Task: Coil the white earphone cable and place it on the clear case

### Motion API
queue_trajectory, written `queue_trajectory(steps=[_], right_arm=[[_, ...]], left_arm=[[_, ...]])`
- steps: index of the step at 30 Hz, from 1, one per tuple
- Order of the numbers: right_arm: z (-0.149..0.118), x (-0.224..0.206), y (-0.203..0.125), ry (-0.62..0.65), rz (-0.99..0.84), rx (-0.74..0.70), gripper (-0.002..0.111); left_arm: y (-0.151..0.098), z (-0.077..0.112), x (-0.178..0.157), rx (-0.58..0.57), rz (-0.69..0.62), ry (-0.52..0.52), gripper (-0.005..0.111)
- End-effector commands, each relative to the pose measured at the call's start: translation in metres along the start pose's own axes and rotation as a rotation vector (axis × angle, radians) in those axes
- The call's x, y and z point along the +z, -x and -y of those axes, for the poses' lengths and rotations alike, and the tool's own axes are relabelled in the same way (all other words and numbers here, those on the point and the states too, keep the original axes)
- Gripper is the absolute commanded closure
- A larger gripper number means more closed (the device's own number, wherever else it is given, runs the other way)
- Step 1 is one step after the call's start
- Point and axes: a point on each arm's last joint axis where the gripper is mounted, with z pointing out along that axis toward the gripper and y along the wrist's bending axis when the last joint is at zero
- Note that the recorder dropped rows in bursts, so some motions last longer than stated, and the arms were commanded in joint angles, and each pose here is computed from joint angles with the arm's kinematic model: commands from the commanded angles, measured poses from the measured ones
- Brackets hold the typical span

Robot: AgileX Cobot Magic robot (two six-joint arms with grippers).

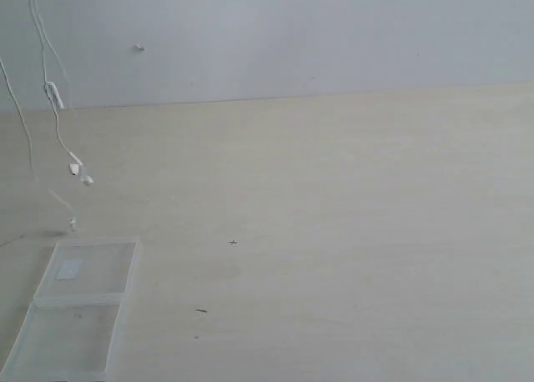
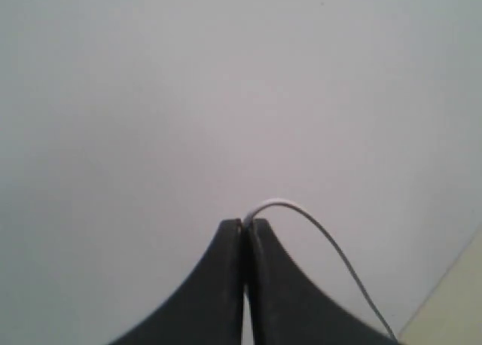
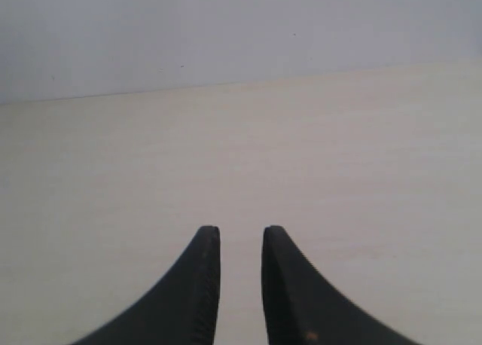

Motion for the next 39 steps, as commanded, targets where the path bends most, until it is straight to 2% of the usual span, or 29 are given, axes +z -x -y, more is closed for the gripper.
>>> queue_trajectory(steps=[1,7,17,32,39], right_arm=[[0.0,0.0,0.0,-0.003,0.011,0.0,0.087],[0.0,0.0,0.0,-0.003,0.011,0.0,0.087],[0.0,0.0,0.0,-0.002,0.019,0.0,0.087],[0.0,0.0,0.0,-0.003,0.013,0.0,0.087],[0.0,0.0,0.0,-0.003,0.013,0.0,0.087]], left_arm=[[0.022,-0.008,-0.026,0.018,0.026,0.041,0.107],[0.029,-0.003,-0.046,0.041,-0.003,-0.006,0.107],[0.038,0.003,-0.073,0.017,-0.008,-0.016,0.107],[0.065,0.016,-0.124,-0.011,0.147,-0.045,0.107],[0.069,0.019,-0.135,-0.007,0.17,-0.044,0.107]])
